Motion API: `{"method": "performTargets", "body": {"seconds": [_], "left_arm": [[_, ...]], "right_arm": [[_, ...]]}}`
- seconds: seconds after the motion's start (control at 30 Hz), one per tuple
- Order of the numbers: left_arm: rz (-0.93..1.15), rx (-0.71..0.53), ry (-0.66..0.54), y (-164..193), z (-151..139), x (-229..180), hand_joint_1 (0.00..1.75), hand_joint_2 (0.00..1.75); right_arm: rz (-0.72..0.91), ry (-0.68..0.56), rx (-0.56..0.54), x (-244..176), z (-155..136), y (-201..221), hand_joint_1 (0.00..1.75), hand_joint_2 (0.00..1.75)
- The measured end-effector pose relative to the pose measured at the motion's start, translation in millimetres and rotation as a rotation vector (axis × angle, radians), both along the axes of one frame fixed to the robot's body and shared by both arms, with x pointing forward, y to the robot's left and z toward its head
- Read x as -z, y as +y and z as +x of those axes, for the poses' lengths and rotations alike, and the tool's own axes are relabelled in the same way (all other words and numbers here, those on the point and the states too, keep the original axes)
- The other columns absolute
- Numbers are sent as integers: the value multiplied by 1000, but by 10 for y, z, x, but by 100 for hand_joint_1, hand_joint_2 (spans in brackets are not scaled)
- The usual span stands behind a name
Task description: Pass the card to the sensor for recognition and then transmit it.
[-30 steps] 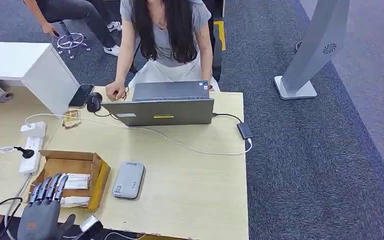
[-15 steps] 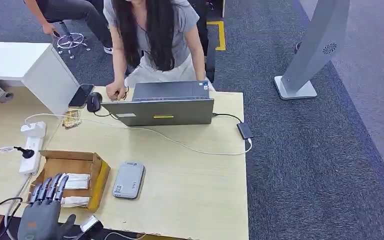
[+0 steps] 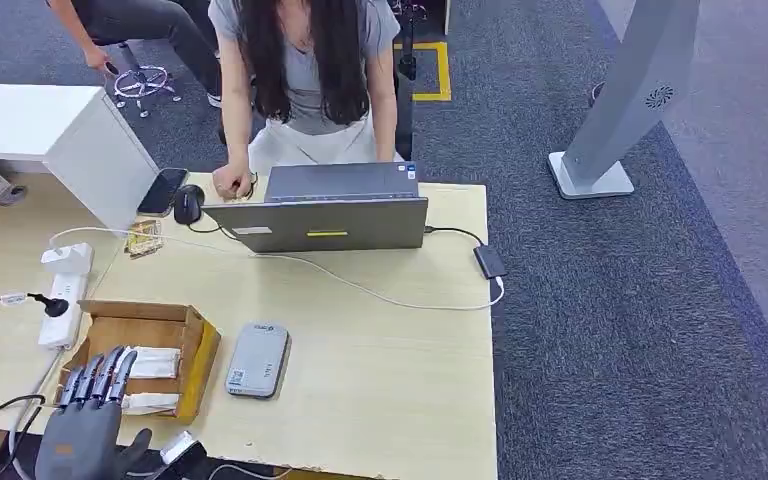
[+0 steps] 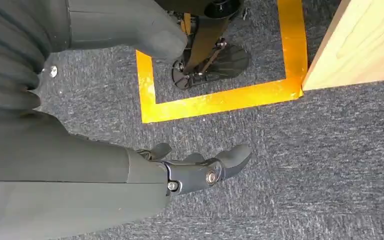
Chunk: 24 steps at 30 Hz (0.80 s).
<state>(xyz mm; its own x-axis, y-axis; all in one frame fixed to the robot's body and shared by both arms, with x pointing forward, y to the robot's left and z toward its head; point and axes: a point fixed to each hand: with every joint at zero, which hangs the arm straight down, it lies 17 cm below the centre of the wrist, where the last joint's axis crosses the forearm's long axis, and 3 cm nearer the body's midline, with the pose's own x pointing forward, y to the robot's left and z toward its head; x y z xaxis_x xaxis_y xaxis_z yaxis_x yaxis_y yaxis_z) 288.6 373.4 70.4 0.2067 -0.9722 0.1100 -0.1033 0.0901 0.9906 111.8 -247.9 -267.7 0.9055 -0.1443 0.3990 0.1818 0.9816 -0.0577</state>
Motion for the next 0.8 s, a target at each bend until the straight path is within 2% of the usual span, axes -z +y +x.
{"method": "performTargets", "body": {"seconds": [0.8], "left_arm": [[-24,-3,37,3,-58,97,0,175]], "right_arm": [[4,0,-9,1,-4,7,0,175]]}}
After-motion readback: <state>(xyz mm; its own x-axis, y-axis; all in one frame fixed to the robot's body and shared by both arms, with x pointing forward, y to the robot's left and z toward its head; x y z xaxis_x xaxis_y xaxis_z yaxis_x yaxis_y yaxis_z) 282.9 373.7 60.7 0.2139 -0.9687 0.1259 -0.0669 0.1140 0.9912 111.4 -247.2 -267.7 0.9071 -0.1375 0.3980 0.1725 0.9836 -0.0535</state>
